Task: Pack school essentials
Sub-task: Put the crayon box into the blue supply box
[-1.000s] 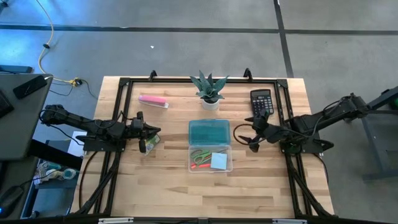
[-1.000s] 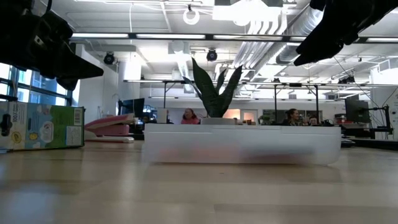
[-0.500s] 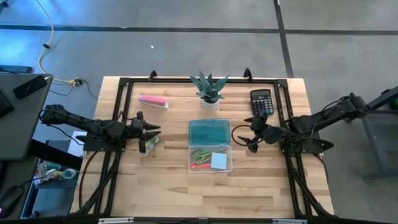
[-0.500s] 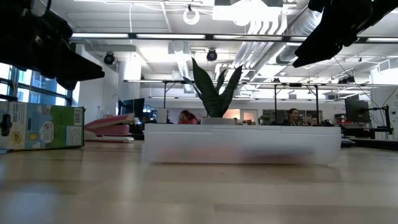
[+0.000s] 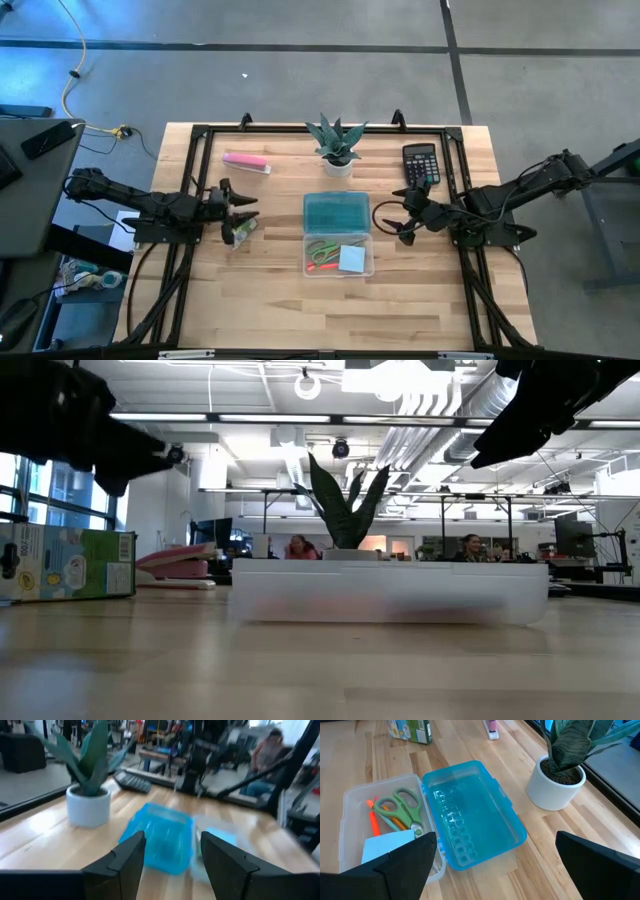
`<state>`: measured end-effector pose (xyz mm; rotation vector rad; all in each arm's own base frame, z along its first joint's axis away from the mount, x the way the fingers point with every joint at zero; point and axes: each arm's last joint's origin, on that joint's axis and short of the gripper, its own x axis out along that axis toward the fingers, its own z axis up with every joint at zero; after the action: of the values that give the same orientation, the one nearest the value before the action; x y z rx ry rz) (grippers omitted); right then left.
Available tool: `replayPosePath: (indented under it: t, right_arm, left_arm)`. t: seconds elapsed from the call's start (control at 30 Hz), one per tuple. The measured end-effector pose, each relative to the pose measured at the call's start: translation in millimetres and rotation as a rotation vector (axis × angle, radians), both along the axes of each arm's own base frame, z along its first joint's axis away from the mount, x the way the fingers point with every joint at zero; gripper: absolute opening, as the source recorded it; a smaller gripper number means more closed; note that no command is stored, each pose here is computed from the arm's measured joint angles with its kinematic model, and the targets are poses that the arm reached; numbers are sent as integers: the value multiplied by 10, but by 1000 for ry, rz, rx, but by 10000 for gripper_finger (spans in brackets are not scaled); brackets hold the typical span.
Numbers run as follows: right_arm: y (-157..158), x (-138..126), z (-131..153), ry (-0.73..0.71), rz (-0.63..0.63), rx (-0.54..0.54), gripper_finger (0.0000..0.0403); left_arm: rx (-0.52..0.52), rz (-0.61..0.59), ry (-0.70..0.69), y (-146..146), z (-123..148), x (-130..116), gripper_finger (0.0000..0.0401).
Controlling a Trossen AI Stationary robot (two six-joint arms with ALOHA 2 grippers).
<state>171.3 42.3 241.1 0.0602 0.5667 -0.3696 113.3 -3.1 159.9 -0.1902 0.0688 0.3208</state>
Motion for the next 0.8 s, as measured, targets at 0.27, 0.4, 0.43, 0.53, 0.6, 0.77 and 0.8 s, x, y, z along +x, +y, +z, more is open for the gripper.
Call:
replayPosePath:
  t: [0.27, 0.4, 0.43, 0.53, 0.6, 0.77, 0.8]
  right_arm:
    - [1, 4, 5, -8, -2, 5, 400]
    - [1, 4, 5, -13, -12, 19, 400]
    - [1, 3, 4, -13, -12, 19, 400]
    - [1, 3, 4, -11, -11, 17, 400]
    - [1, 2, 3, -10, -10, 16, 400]
    - [1, 2, 3, -8, -7, 11, 400]
    - [1, 2, 2, -7, -6, 10, 400]
  left_arm:
    - [25, 4, -45, 0, 465, 10, 170]
    - [-4, 9, 65, -1, 666, 19, 163]
    - [-20, 13, 111, -2, 689, 28, 162]
    - [-74, 23, 266, -10, 755, 52, 158]
    - [-122, 27, 356, -19, 806, 79, 157]
    - [-227, 30, 536, -51, 904, 180, 156]
    - [-243, 32, 569, -58, 908, 199, 156]
